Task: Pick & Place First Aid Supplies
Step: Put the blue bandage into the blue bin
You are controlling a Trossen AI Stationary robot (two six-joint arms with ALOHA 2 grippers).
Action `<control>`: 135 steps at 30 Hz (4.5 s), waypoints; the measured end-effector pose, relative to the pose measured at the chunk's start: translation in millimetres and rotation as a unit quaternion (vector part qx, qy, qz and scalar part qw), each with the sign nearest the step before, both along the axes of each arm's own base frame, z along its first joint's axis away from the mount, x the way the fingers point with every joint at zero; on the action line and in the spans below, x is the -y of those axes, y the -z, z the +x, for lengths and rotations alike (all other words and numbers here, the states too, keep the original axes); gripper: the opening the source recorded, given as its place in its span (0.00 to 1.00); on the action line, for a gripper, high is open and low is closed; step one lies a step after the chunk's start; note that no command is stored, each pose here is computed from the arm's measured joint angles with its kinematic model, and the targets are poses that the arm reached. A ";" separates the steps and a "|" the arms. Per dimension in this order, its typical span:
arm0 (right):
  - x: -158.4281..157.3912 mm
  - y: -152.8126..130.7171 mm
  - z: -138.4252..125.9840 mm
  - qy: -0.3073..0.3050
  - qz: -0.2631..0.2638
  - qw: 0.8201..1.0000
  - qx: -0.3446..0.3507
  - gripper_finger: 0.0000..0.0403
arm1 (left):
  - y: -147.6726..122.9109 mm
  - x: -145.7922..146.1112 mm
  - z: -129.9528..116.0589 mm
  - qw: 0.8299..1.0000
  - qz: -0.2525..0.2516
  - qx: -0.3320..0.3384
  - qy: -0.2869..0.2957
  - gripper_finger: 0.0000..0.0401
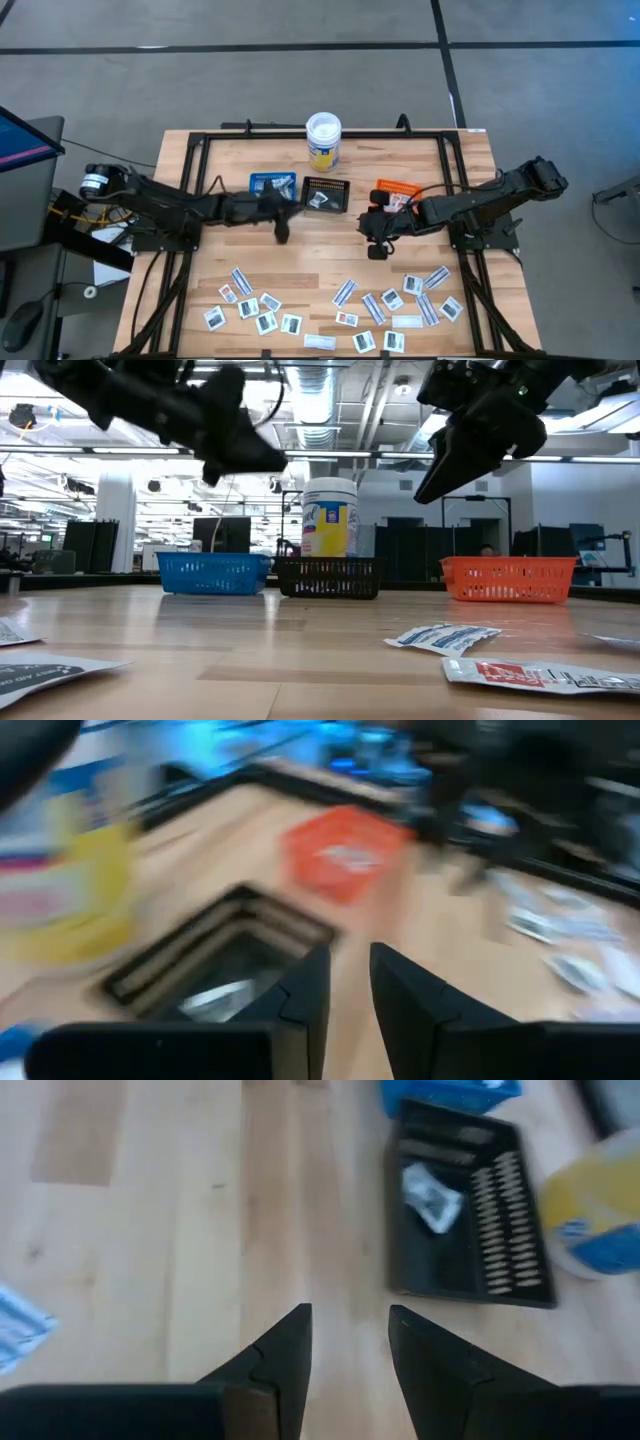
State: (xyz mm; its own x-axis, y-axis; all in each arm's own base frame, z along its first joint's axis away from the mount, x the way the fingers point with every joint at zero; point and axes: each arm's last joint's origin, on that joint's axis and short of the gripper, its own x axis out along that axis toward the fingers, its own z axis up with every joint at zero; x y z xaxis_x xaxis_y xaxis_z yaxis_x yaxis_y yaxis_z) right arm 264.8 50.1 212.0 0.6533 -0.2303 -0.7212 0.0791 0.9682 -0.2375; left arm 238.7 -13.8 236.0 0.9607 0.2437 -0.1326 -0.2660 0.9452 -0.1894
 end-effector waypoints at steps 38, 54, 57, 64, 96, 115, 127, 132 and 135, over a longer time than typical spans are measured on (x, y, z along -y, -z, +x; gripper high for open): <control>-71.3 101.6 46.9 -0.260 0.139 0.954 -0.048 0.32 | -2.7 19.9 -0.6 0.997 0.047 0.008 0.061 0.19; -46.9 117.3 52.2 -0.206 0.027 0.975 -0.077 0.18 | -2.6 19.9 -0.6 0.997 0.047 0.007 0.061 0.19; -43.5 117.6 52.7 -0.156 -0.007 0.985 -0.069 0.14 | -2.6 19.9 -0.6 0.997 0.047 0.007 0.061 0.19; -42.2 117.8 52.6 -0.140 -0.023 0.988 -0.066 0.01 | -2.6 19.9 -0.6 0.997 0.047 0.007 0.061 0.19; 4.1 79.8 38.1 0.063 0.050 0.994 -0.076 0.18 | 17.1 15.8 21.8 0.992 0.050 0.015 0.116 0.26; 15.0 71.8 37.2 0.133 0.176 0.973 -0.066 0.40 | 17.0 15.8 21.8 0.993 0.024 0.019 0.113 0.26; 16.1 92.9 42.6 0.138 0.157 0.974 -0.087 0.33 | 16.6 15.8 21.8 0.993 0.025 0.020 0.114 0.26; 16.2 88.6 41.0 0.126 0.158 0.975 -0.088 0.28 | 16.4 15.8 21.8 0.993 0.025 0.021 0.114 0.26; 16.3 82.9 37.6 0.126 0.157 0.975 -0.095 0.27 | 16.4 15.8 21.8 0.993 0.025 0.021 0.113 0.26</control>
